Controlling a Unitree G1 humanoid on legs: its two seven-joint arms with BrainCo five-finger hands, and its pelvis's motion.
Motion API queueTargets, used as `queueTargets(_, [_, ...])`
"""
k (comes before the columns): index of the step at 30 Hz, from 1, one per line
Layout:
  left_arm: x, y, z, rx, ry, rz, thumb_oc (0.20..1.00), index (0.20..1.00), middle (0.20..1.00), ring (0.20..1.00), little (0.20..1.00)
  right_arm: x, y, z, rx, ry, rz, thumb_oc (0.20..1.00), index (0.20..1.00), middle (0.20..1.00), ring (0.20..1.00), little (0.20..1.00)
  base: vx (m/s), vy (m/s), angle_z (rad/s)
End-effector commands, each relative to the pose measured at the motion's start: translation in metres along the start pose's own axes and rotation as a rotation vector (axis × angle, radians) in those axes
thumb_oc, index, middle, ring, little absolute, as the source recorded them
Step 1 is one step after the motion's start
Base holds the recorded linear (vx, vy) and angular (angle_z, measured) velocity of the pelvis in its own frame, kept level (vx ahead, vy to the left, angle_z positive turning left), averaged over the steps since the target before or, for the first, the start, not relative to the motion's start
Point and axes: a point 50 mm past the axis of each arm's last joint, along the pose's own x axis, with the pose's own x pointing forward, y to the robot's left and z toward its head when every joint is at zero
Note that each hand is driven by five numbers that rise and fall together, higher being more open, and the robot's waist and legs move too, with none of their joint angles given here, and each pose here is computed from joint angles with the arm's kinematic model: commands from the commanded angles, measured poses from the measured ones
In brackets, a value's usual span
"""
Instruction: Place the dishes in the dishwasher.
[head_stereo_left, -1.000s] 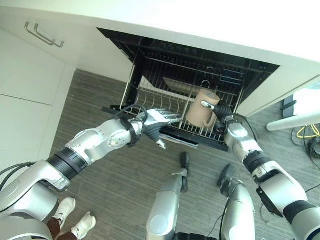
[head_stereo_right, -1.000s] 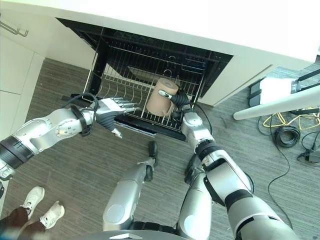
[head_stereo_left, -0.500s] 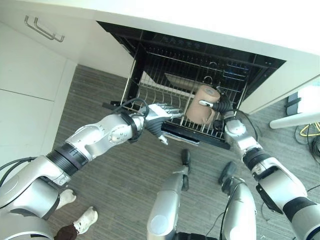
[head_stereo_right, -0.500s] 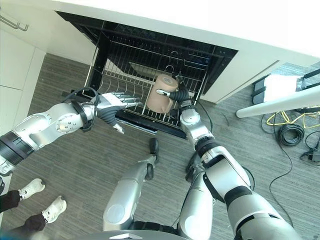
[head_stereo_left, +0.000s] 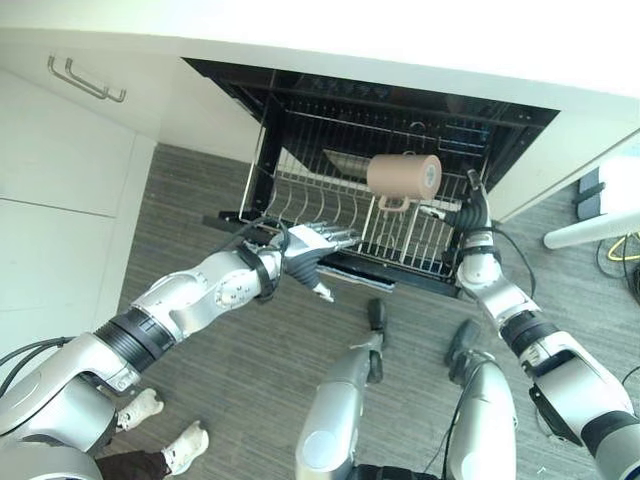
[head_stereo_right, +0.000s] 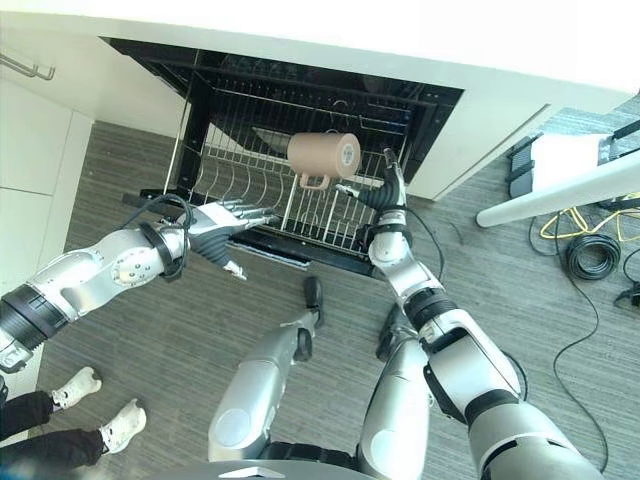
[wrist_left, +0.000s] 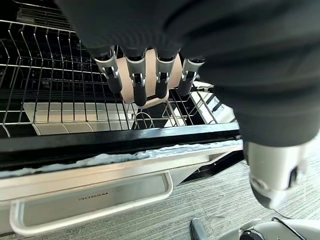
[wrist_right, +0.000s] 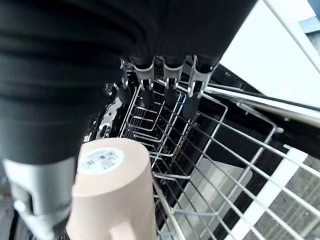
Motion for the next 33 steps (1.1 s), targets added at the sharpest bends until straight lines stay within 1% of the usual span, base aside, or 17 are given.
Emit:
queueTargets(1, [0.002,0.021,0.013,0.027,-0.068,0.114,1.0,1.0,1.0,1.0,1.0,0.003,0.002,0.015,0.028,-0.074,-0.002,1.0,1.0,1.0,1.0,1.0,0.0,0.0,0.0])
queueTargets(9, [0.002,0.022,0.014,0.018,-0.064,0.113,1.0,1.0,1.0,1.0,1.0,0.0,0.006,0.019,0.104,-0.082,-0.011,1.0,1.0,1.0,1.0,1.0,0.0,0.0,0.0])
queueTargets(16, [-0.002,0.012,0.012,-0.002,-0.023,0.133,1.0,1.0,1.0,1.0,1.0,-0.013,0.008,0.04,0.355,-0.181,-0.064,1.0,1.0,1.0,1.0,1.0,0.0,0.0,0.0])
queueTargets(19, [-0.006,0.01,0.007,-0.018,0.015,0.169,1.0,1.0,1.0,1.0,1.0,-0.02,0.008,0.051,0.425,-0.246,-0.041,1.0,1.0,1.0,1.0,1.0,0.0,0.0,0.0])
queueTargets(21, [-0.015,0.004,0.0,-0.043,0.054,0.211,1.0,1.0,1.0,1.0,1.0,-0.034,0.008,0.055,0.466,-0.292,-0.018,1.0,1.0,1.0,1.0,1.0,0.02,0.012,0.0])
queueTargets(24, [-0.029,-0.004,-0.008,-0.076,0.109,0.278,1.0,1.0,1.0,1.0,1.0,-0.046,-0.001,0.049,0.506,-0.303,-0.004,1.0,1.0,1.0,1.0,1.0,0.07,0.051,-0.02])
queueTargets(27, [-0.055,-0.022,-0.017,-0.134,0.204,0.421,1.0,1.0,1.0,1.0,1.0,-0.075,-0.011,0.038,0.544,-0.325,0.028,1.0,1.0,1.0,1.0,1.0,0.15,0.138,-0.08])
queueTargets(30, [-0.078,-0.04,-0.017,-0.192,0.267,0.56,1.0,1.0,1.0,1.0,1.0,-0.097,-0.027,0.027,0.574,-0.316,0.049,1.0,1.0,1.0,1.0,1.0,0.22,0.223,-0.14])
queueTargets(33, [-0.095,-0.049,-0.013,-0.241,0.305,0.656,1.0,1.0,1.0,1.0,1.0,-0.108,-0.033,0.02,0.591,-0.277,0.066,1.0,1.0,1.0,1.0,1.0,0.22,0.219,-0.25])
